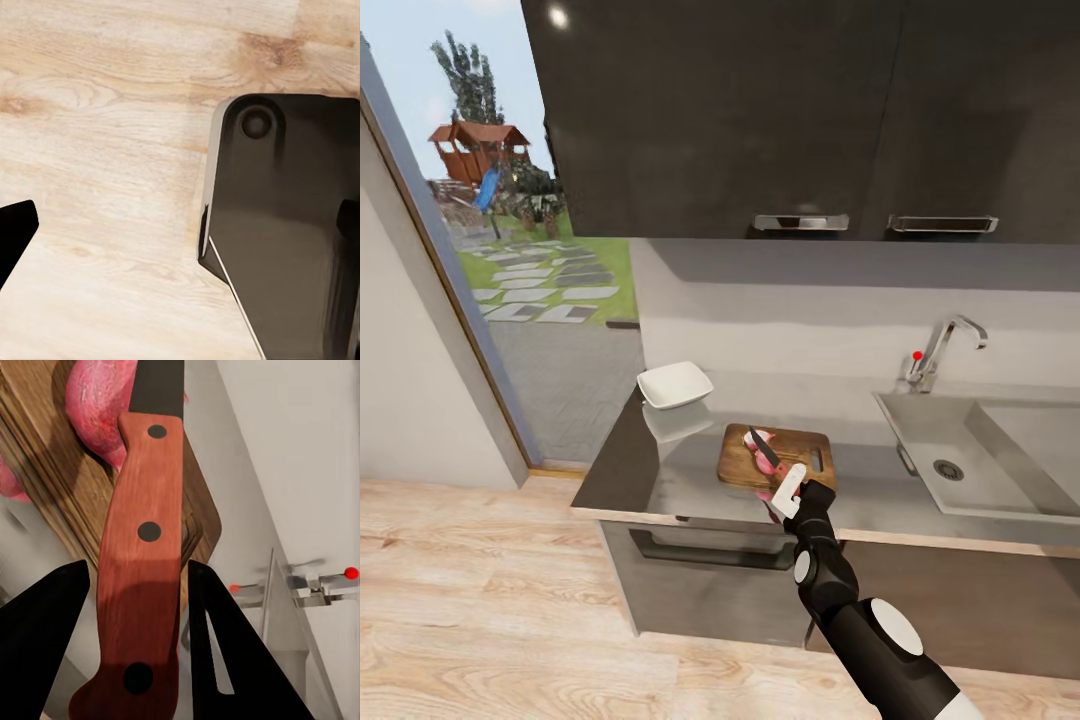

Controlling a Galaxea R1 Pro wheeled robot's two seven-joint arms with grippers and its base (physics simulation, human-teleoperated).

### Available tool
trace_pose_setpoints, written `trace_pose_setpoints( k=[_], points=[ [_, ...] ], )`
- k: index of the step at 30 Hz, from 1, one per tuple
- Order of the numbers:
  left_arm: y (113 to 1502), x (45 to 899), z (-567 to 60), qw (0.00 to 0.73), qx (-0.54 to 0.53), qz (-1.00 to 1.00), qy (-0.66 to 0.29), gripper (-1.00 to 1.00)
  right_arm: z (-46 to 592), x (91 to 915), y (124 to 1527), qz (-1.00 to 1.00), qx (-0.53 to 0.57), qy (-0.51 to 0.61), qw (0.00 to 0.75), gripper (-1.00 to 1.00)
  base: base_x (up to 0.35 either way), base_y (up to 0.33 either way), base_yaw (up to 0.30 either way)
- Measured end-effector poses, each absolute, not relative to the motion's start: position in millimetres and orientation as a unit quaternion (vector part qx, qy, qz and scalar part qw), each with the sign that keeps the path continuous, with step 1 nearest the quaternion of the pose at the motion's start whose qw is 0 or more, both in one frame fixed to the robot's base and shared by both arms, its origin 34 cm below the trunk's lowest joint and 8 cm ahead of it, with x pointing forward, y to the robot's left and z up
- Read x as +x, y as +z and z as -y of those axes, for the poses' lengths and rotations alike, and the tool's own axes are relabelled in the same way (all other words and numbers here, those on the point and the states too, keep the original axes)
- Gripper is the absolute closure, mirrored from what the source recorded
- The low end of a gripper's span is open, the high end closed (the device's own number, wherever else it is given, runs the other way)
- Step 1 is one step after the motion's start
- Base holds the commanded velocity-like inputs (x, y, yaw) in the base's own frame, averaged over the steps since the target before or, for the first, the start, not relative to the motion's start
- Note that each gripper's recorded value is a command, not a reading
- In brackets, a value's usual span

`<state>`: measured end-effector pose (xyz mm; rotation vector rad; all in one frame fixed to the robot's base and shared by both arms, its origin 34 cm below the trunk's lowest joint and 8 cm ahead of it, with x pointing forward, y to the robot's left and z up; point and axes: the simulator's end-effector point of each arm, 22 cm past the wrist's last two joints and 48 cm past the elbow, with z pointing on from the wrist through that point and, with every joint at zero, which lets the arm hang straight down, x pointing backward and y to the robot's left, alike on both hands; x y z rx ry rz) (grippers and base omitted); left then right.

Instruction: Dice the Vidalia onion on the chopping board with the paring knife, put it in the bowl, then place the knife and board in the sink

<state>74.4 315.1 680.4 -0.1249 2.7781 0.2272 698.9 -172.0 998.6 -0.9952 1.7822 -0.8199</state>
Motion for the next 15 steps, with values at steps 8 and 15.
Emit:
trace_pose_setpoints(
  k=[8, 15],
  points=[
    [680.4, 73.4, -315.1, 0.173, -0.044, -0.981, 0.080, -1.00, 172.0, 698.7, 995.7, -0.724, -0.403, -0.330, 0.452, 1.00, 0.000, 0.000, 0.000],
    [680.5, 73.0, -315.1, 0.172, -0.044, -0.981, 0.080, -1.00, 172.0, 698.7, 995.8, -0.724, -0.403, -0.330, 0.452, 1.00, 0.000, 0.000, 0.000]
  ],
)
